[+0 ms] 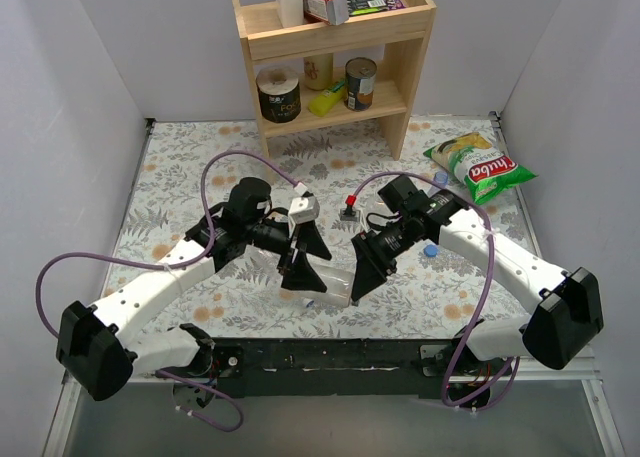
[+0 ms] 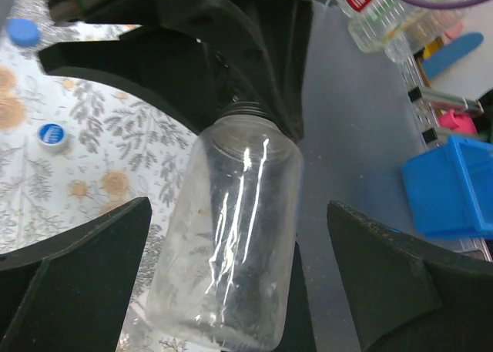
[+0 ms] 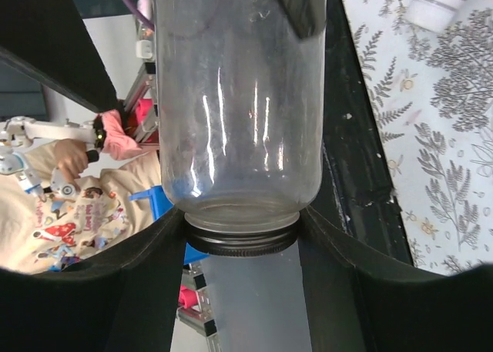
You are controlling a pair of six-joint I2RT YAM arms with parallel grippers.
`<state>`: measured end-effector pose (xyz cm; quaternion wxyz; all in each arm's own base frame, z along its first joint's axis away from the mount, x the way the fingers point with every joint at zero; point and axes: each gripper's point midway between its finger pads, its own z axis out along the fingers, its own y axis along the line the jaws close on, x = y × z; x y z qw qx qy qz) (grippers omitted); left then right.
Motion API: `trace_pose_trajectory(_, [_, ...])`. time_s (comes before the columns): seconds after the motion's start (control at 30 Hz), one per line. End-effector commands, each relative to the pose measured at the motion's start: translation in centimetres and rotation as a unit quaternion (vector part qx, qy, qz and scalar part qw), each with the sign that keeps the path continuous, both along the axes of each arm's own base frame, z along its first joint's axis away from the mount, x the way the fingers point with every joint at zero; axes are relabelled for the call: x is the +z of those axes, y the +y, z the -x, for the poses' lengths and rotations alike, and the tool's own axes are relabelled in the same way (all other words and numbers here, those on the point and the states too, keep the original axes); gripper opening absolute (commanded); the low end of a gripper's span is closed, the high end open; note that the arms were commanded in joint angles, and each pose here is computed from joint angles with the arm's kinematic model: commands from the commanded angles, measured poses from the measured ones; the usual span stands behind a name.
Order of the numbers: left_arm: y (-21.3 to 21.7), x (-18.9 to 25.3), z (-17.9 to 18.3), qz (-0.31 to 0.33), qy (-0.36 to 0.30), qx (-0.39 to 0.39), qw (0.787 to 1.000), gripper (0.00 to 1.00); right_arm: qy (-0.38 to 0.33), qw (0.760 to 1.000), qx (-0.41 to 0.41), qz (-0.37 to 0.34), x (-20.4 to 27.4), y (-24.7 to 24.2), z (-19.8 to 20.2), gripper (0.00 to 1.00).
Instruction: Unscrew the bottle caps
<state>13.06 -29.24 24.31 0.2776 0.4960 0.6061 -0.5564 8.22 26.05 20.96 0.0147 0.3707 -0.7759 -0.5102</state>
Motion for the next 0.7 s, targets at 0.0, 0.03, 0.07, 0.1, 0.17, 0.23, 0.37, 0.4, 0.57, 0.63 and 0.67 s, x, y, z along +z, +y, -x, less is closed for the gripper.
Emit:
trace_pose_trajectory(0.0, [-0.1, -0.7, 1.4, -0.019, -0.005, -0.019, 1.000, 0.98, 0.020, 0.999, 0.017, -0.046, 1.3, 0.0, 1.1, 0.20])
trace_pose_trajectory(0.03, [-0.2, -0.8, 1.7, -0.021, -0.002, -0.023, 1.000, 0.98, 0.024, 0.998, 0.019, -0.050, 1.4, 0.0, 1.3, 0.20])
trace_pose_trajectory(0.07, [-0.2, -0.8, 1.9, -0.022, 0.002, -0.029, 0.999, 0.98, 0.027, 0.998, 0.019, -0.047, 1.2, 0.0, 1.4, 0.20])
trace_pose_trajectory(0.1, [-0.3, -0.9, 2.3, -0.023, 0.005, -0.037, 0.999, 0.98, 0.029, 0.998, 0.017, -0.046, 1.1, -0.1, 1.4, 0.20])
trace_pose_trajectory(0.17, [-0.4, -1.0, 2.8, -0.028, 0.011, -0.047, 0.998, 0.98, 0.038, 0.998, 0.021, -0.055, 1.2, -0.1, 1.6, 0.20])
trace_pose_trajectory(0.23, [-0.6, -1.7, 3.2, -0.043, 0.017, -0.050, 0.998, 0.98, 0.042, 0.997, 0.022, -0.055, 1.1, -0.2, 1.7, 0.20])
trace_pose_trajectory(0.37, [-1.0, -3.0, 3.6, -0.071, 0.022, -0.053, 0.996, 0.98, 0.048, 0.997, 0.023, -0.056, 1.1, -0.1, 1.7, 0.19])
trace_pose_trajectory(0.4, [-1.1, -3.1, 3.8, -0.074, 0.022, -0.053, 0.996, 0.98, 0.048, 0.997, 0.023, -0.056, 1.1, -0.1, 1.7, 0.19])
trace_pose_trajectory(0.57, [-1.4, -3.9, 4.1, -0.086, 0.027, -0.060, 0.994, 0.92, 0.059, 0.997, 0.017, -0.046, 1.0, 0.1, 1.4, 0.19])
trace_pose_trajectory(0.63, [-1.6, -4.1, 4.0, -0.089, 0.025, -0.061, 0.994, 0.79, 0.059, 0.997, 0.016, -0.045, 0.9, 0.2, 1.3, 0.19])
trace_pose_trajectory(0.67, [-1.7, -4.2, 4.1, -0.091, 0.025, -0.062, 0.994, 0.73, 0.060, 0.997, 0.015, -0.044, 0.9, 0.2, 1.2, 0.19])
